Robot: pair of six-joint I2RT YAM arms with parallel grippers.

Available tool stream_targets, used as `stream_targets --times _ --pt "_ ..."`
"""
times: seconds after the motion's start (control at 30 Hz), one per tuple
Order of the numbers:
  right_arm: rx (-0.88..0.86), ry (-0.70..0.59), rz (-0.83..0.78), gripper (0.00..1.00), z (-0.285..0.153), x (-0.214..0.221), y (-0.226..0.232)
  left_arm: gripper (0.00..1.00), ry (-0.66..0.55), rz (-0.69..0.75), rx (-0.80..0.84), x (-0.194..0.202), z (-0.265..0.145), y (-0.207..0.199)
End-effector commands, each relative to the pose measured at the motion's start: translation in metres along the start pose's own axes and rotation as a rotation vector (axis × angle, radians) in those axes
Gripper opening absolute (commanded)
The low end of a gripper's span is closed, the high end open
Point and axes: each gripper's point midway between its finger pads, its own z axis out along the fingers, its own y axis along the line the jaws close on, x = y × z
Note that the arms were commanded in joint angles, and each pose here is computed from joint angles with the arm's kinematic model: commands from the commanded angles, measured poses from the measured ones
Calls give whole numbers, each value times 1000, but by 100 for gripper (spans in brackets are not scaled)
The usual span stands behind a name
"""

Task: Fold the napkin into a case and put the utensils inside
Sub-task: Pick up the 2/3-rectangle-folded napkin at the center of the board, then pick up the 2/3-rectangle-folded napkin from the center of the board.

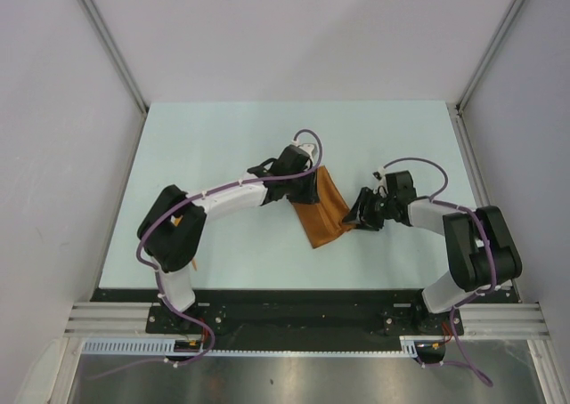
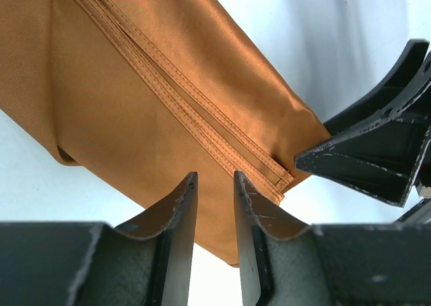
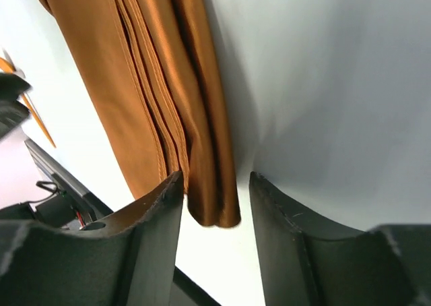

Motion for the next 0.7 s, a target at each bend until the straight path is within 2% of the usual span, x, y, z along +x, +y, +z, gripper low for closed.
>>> stream_targets --times 0.0,0.03,0.07,0.13,0.17,0.2,0.27,0.37,0.43,0.47,0.53,0.57,0.67 --pt "40 32 -29 46 -5 16 -13 33 -45 25 36 -14 -22 -10" --pt "45 31 -31 42 -5 15 -14 32 -44 22 41 -14 -21 -10" --pt "50 31 -27 34 -4 15 -16 32 -49 23 50 -15 -22 -12" --pt "48 25 -29 29 -4 14 -15 32 -49 26 70 -12 -22 -15" --pt "46 27 -26 19 -5 15 -15 33 -52 28 80 -11 -23 -16" --pt "44 26 -25 15 -5 16 -14 34 -53 27 84 -9 -24 -16" --pt "35 21 -27 0 -7 16 -12 34 -71 29 112 -9 -24 -22" --pt "30 19 -16 0 -9 20 -12 39 -92 18 128 -7 -25 -24" --pt "28 14 -20 0 -10 20 -11 46 -90 -2 133 -7 -22 -26" --pt "29 14 -23 11 -10 20 -12 48 -90 -3 133 -7 -20 -28" --pt "22 7 -46 25 -11 17 -9 52 -99 -24 94 -17 -14 -28" --pt "26 1 -50 38 -11 14 -9 53 -119 -34 52 -23 -10 -25" --pt "40 -45 -74 54 -12 -4 -5 54 -132 -106 11 -40 -4 -30"
